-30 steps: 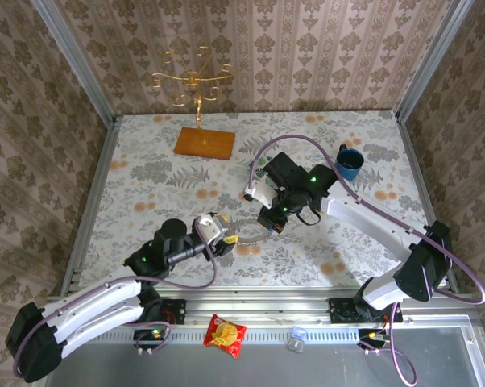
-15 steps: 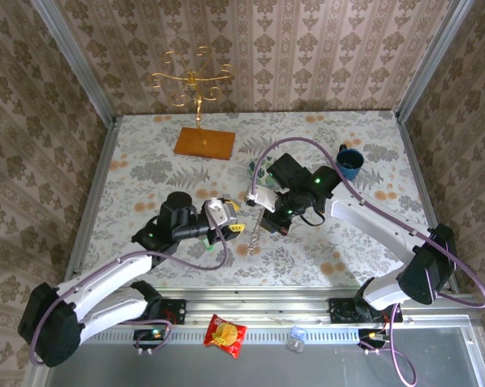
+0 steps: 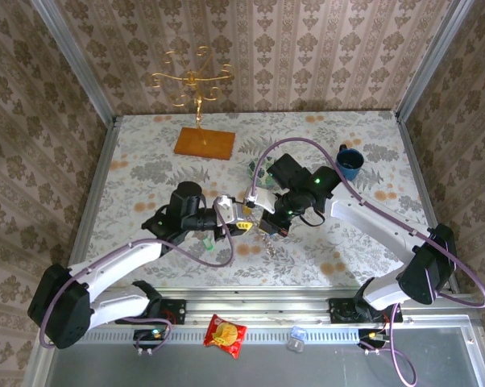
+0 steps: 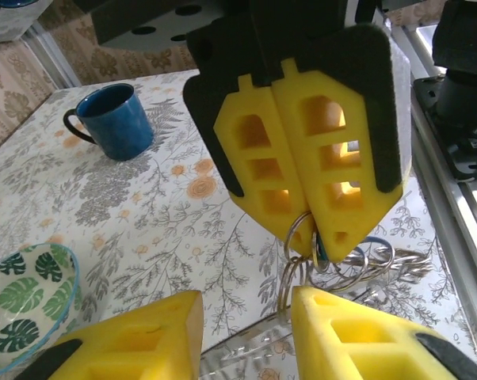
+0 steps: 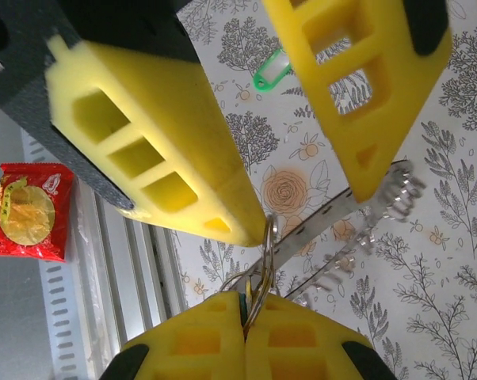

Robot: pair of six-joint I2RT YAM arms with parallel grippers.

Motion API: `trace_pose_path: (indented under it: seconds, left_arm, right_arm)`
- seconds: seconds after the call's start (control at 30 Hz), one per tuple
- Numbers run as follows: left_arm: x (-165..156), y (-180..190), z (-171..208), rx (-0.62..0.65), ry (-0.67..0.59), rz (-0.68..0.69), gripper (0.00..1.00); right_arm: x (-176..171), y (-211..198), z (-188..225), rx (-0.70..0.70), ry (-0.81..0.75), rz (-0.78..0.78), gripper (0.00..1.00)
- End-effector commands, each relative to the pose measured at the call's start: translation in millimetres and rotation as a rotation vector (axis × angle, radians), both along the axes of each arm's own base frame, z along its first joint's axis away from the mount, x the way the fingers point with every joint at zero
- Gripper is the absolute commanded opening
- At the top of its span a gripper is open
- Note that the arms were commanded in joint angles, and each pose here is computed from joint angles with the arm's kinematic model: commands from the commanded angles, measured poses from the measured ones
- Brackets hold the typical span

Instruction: Put the keys on the keyring

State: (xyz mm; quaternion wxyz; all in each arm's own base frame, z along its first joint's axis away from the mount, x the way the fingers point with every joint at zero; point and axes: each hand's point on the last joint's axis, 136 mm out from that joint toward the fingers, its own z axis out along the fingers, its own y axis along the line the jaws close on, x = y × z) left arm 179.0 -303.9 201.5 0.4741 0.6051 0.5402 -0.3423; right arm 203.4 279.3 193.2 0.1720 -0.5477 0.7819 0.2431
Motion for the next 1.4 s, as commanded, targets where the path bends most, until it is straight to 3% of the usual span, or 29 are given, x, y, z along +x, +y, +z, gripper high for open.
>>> trace_pose_path:
  seconds: [0.0,0.43,0.63,0.83,0.97,1.37]
  left_arm:
    - [-3,-4,11,-0.031,-0.017,-0.051,0.31]
    - [-5,-7,9,-0.036,0.002,-0.078,0.18]
    - [-7,-7,5,-0.016,0.007,-0.095,0.01]
    - [-3,-6,8,-0.051,-0.028,-0.061,0.0]
    - [0,-8,17,-0.146,-0.038,-0.027,0.0]
    - [-3,-19,7,-0.154,-0.082,0.016,0.0]
  right_arm:
    - [1,10,20,0.083,-0.038,0.034,0.0]
    - [1,19,22,0.105,-0.039,0.048,0.0]
    - [1,19,25,0.111,-0.044,0.041,0.0]
    - [15,0,17,0.139,0.029,-0.12,0.0]
    - [12,-7,12,0.226,0.103,-0.199,0.0]
    - [13,3,-8,0.263,0.21,-0.221,0.0]
